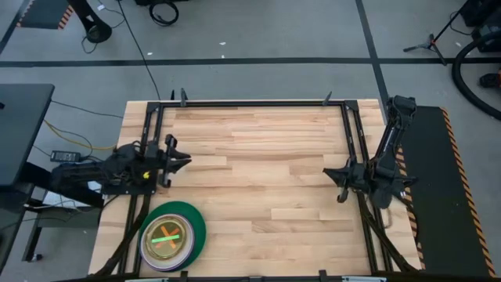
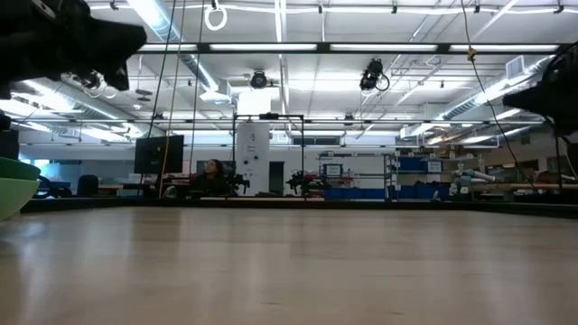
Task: Stack plastic plates
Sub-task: Return to Home Position
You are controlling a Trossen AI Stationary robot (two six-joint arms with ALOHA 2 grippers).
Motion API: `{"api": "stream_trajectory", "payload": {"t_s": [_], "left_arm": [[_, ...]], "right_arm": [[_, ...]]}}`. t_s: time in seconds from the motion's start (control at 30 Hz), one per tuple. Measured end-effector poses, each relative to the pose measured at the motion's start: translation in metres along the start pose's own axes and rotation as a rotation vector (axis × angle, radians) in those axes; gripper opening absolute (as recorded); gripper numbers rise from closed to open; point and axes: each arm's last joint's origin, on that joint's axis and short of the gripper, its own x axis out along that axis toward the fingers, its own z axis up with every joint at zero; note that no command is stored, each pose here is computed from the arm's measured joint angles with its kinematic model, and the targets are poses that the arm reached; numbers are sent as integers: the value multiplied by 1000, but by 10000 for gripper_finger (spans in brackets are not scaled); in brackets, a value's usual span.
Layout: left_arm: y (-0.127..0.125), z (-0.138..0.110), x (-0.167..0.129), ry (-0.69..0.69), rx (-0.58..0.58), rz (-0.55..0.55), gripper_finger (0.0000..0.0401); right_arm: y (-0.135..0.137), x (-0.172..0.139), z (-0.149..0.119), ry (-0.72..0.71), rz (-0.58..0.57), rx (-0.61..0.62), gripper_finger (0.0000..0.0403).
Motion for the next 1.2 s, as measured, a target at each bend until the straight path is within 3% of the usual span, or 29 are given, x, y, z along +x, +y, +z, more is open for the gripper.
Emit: {"api": "stream_trajectory", "payload": {"t_s": [0.07,0.43,0.57,0.93,1.2], "left_arm": [[-2,3,0,-32,-2,-18,66],[-1,-7,0,75,28,6,66],[-1,-7,0,72,23,6,66],[-1,-7,0,72,23,6,66],[-1,-7,0,73,23,6,66]], "right_arm": [[-2,2,-3,-5,-28,68,8],[-5,13,-10,-12,-143,-9,10],[-6,16,-9,-20,-177,54,10],[0,12,-13,95,-26,115,7],[-4,15,-12,1,-148,22,20]]}}
